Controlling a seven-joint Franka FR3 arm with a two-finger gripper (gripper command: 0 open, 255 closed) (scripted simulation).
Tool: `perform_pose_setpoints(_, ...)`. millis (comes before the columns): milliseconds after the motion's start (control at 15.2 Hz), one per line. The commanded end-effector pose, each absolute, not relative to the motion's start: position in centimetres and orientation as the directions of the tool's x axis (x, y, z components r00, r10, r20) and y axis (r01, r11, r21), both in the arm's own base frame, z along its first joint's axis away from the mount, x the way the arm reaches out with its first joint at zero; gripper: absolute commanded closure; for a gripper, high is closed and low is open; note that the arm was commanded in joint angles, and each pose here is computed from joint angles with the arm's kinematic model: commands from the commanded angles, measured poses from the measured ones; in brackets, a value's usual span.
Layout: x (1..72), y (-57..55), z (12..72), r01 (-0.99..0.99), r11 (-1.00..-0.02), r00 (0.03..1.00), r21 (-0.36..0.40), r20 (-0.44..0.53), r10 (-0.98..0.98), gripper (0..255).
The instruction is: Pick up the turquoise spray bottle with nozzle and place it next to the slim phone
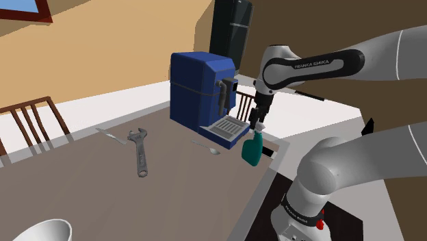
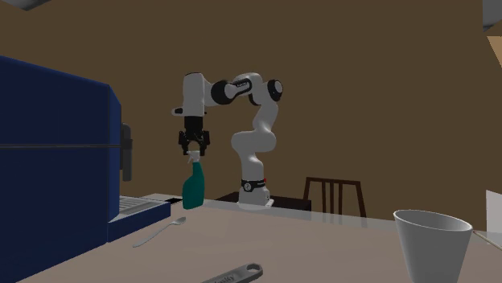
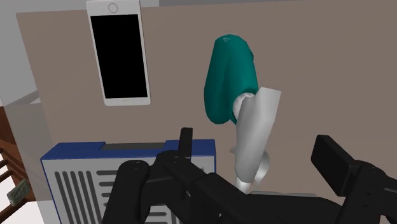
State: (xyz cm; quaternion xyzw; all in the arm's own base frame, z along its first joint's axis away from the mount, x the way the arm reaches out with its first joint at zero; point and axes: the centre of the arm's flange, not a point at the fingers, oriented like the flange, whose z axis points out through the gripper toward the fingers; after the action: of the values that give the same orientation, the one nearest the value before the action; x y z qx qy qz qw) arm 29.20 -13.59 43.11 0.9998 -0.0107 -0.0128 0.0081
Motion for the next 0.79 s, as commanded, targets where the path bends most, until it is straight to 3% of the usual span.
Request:
perform_pose_setpoints(0, 29.2, -13.6, 44.4, -0.021, -1.000, 0.999, 0.016, -0.025, -0.022, 0)
perform_pose_setpoints(198, 29.3, -13.5, 48.1, -0.021, -1.000, 0.999, 0.016, -0.025, -0.022, 0)
perform_pose_setpoints(726, 29.3, -13.5, 48.1, -0.021, -1.000, 0.999, 0.016, -0.025, -0.022, 0)
